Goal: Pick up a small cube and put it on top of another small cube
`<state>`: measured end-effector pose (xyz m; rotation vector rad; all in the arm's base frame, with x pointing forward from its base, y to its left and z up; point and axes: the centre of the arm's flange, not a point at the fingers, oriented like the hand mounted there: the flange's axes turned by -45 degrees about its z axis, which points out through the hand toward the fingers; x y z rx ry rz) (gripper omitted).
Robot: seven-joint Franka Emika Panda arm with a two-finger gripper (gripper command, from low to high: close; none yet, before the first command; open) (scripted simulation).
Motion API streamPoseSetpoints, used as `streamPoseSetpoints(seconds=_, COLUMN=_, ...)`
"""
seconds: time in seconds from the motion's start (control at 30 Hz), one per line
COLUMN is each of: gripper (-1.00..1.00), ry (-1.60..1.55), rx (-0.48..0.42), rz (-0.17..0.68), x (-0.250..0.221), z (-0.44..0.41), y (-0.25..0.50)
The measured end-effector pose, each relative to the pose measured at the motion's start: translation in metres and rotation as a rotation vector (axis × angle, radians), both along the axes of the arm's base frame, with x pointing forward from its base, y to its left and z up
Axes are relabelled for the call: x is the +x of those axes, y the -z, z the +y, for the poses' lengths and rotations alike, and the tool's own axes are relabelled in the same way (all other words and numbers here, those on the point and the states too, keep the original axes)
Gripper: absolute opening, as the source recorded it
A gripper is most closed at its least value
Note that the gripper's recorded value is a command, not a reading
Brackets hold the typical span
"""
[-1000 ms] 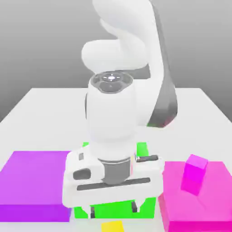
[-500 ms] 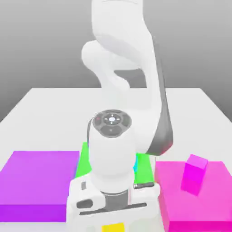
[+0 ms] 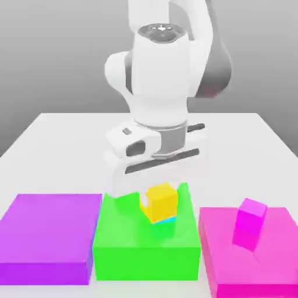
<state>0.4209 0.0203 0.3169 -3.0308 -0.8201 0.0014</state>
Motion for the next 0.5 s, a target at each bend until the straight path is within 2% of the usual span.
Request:
streamPoseSetpoints(seconds=0.2, gripper=-1.00, ry=-0.146, rx=0.002, rz=0.000, x=-0.051, z=0.007, y=-0.026)
streamPoseSetpoints(seconds=0.37, gripper=-1.00, ry=-0.175, rx=0.002, rz=0.000, x=-0.059, z=0.008, y=0.018)
streamPoseSetpoints(seconds=0.4, gripper=1.00, ry=-0.175, rx=0.001, rz=0.000, x=-0.060, z=0.008, y=0.030)
streamPoseSetpoints(seconds=0.5, gripper=1.00, ry=-0.175, rx=0.001, rz=0.000, x=-0.060, z=0.008, y=0.030)
